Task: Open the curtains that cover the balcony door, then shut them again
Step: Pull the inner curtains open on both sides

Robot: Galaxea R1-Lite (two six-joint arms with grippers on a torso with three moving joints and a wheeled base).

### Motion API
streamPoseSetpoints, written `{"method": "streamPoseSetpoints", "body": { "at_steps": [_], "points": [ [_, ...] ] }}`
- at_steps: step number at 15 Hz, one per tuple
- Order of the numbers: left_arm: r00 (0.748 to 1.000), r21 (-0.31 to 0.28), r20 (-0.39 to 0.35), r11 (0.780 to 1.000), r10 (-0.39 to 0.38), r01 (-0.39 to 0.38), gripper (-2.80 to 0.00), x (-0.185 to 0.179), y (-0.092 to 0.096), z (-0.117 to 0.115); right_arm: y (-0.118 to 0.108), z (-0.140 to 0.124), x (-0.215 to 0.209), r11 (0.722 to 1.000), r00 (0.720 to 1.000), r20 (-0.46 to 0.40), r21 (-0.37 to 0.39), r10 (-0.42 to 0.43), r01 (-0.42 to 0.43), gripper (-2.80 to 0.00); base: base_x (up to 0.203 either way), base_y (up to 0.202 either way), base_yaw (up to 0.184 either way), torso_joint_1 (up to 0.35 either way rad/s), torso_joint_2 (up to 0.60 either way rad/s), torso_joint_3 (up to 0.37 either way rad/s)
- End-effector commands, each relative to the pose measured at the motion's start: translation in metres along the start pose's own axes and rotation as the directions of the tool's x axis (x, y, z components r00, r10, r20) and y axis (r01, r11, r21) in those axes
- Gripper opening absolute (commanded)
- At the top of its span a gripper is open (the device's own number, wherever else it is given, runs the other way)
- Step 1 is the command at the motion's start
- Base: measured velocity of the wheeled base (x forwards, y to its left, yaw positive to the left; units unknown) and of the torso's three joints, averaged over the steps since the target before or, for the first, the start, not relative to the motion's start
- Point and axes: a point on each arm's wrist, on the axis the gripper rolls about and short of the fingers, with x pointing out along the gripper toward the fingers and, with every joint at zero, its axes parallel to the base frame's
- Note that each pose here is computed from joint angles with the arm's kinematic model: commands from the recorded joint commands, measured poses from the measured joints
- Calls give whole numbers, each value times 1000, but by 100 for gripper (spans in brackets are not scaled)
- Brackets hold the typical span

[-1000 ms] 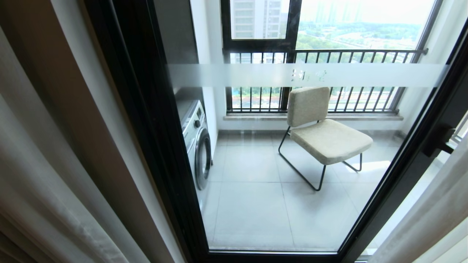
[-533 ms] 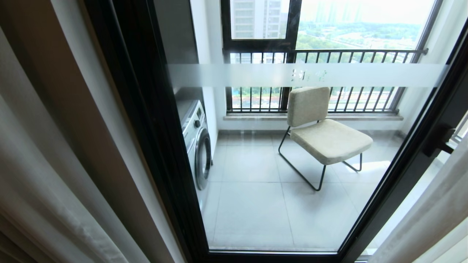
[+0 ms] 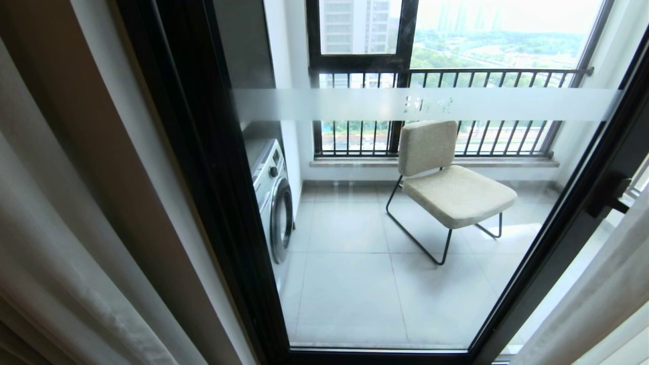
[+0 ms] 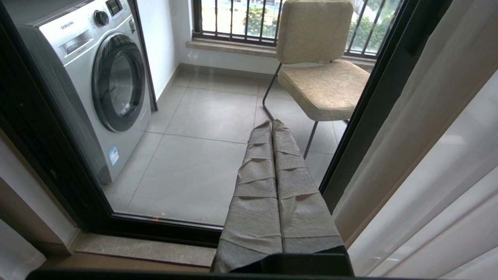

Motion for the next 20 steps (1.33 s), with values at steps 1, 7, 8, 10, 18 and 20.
{"method": "streamPoseSetpoints", "body": {
  "at_steps": [1,7,8,10,18,20],
  "points": [
    [1000,0,1,1000,1,-1,-280,0,0,0,0,0,0,1000,1000,1,-1,1,-1,-280,0,0,0,0,0,0],
    [1000,0,1,1000,1,-1,-280,0,0,0,0,0,0,1000,1000,1,-1,1,-1,-280,0,0,0,0,0,0],
    [1000,-2,1,1000,1,-1,-280,0,0,0,0,0,0,1000,1000,0,-1,1,-1,-280,0,0,0,0,0,0],
    [1000,0,1,1000,1,-1,-280,0,0,0,0,0,0,1000,1000,0,-1,1,-1,-280,0,0,0,0,0,0],
    [1000,-15,1,1000,6,-6,-280,0,0,0,0,0,0,1000,1000,0,-1,1,-1,-280,0,0,0,0,0,0],
    [1000,-15,1,1000,4,-4,-280,0,0,0,0,0,0,1000,1000,-1,-1,0,0,-280,0,0,0,0,0,0]
  ]
}}
